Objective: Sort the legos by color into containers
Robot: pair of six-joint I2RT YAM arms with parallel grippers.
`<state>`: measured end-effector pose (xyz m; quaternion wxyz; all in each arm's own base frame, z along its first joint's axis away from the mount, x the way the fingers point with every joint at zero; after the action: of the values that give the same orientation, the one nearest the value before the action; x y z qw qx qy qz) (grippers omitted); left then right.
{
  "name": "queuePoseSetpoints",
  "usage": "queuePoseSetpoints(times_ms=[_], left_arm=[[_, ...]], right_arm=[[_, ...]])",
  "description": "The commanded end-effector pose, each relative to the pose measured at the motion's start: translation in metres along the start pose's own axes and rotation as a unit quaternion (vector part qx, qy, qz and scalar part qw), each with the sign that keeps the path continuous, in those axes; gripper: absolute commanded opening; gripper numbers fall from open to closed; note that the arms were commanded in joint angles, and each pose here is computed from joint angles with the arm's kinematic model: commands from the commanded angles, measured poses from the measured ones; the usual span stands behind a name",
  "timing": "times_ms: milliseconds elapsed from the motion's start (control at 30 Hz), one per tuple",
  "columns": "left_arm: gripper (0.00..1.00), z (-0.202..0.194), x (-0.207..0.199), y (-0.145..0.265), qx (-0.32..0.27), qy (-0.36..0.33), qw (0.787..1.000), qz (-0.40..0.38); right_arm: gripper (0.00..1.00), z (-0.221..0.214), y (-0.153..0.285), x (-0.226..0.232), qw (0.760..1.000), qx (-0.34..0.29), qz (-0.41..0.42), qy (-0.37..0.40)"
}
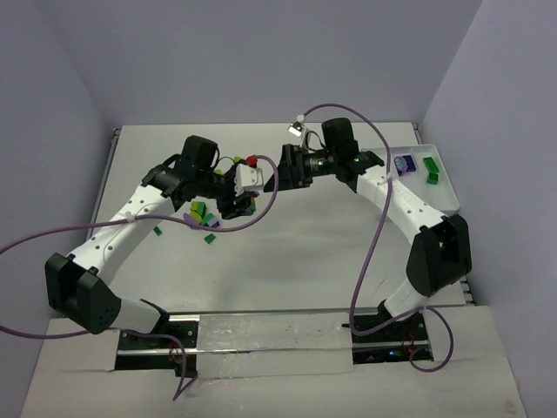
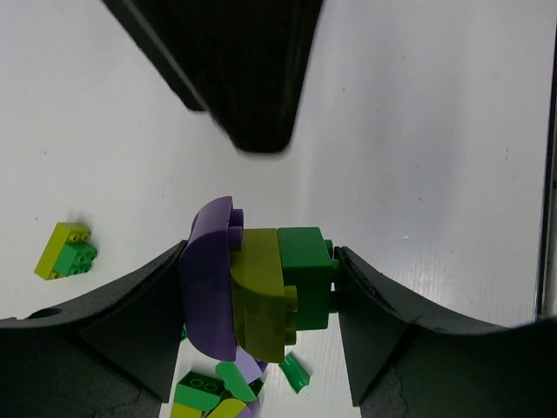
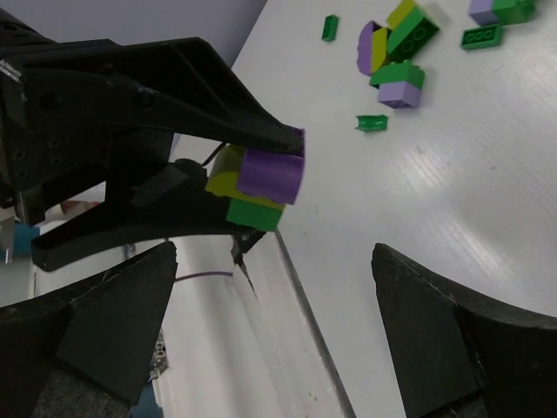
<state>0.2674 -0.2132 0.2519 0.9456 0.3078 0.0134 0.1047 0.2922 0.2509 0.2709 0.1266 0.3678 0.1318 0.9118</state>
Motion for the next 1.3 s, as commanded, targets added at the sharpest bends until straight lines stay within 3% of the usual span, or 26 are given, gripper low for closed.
queuePoseSetpoints(times_ms=[0, 233, 633, 833, 1100, 1267], left_arm=[[0.33, 0.025, 0.005, 0.001, -0.018, -0.016, 0.999, 0.029], [0.32, 0.035, 0.002, -0.002, -0.026, -0.008, 0.999, 0.031], [0.32, 0.045, -0.004, -0.007, -0.033, -0.008, 0.999, 0.019], [0.33, 0.046, -0.004, -0.010, -0.031, -0.009, 0.999, 0.024], [0.33, 0.048, 0.006, -0.013, -0.031, -0.009, 0.998, 0.054], [0.34, 0.052, 0.009, -0.013, -0.036, -0.008, 0.998, 0.060]], right_arm=[[1.00, 0.010, -0.013, 0.013, 1.000, -0.003, 0.018, 0.017], [0.98, 0.013, -0.028, 0.008, 1.000, 0.001, 0.007, 0.001], [0.80, 0.020, -0.040, 0.004, 1.000, 0.002, 0.026, -0.016], [0.64, 0.016, -0.043, 0.007, 0.999, 0.008, 0.040, -0.025], [0.53, 0.001, -0.049, 0.009, 0.998, 0.028, 0.051, -0.036], [0.31, 0.001, -0.050, 0.011, 0.997, 0.030, 0.056, -0.032]])
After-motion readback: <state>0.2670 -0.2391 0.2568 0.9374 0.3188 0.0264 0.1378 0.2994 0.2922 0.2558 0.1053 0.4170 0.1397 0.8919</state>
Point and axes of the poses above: each gripper's point midway between its finger pads, its own y axis back along the fingers, its own x axis along the line the jaws close on, z = x × y, the point moved 5 cm from there along y, back along the fingers, and after that the axes turned 11 degrees about y, right-handed, at the moved point
